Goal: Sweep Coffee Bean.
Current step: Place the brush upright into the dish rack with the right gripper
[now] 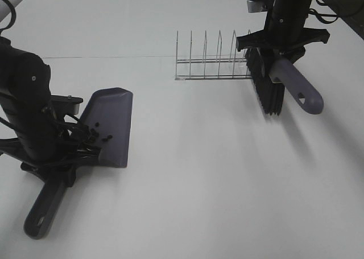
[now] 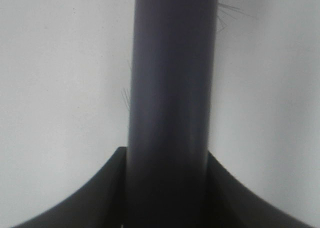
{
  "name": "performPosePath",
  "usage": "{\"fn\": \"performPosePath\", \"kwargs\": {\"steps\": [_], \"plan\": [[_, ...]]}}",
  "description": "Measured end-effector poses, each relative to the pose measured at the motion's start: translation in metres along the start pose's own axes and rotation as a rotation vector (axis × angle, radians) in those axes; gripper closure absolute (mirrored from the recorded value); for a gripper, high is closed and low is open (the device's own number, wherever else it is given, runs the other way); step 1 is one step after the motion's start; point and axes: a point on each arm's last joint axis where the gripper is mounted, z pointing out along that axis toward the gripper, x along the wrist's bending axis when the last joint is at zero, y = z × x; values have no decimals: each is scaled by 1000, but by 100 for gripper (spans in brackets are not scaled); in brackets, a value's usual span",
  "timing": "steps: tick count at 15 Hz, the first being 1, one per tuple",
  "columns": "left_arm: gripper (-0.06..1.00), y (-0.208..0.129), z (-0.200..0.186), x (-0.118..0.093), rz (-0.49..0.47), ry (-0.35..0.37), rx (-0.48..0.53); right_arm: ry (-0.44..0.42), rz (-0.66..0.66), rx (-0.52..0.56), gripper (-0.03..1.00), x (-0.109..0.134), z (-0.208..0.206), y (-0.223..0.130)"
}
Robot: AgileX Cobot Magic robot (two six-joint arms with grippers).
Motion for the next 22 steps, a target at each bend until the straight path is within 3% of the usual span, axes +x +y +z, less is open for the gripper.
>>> {"fn": "performPosePath", "kwargs": {"steps": [9, 14, 17, 22], "plan": [[59, 0, 0, 0, 11, 0, -1, -4, 4, 37, 66, -1, 18, 0], [59, 0, 0, 0, 11, 0, -1, -4, 9, -1, 66, -8, -16, -12], [59, 0, 0, 0, 11, 0, -1, -17, 2, 46, 66, -10, -11, -22], [59, 0, 0, 0, 11, -1, -2, -25, 0, 28, 66, -8, -2, -10]]}}
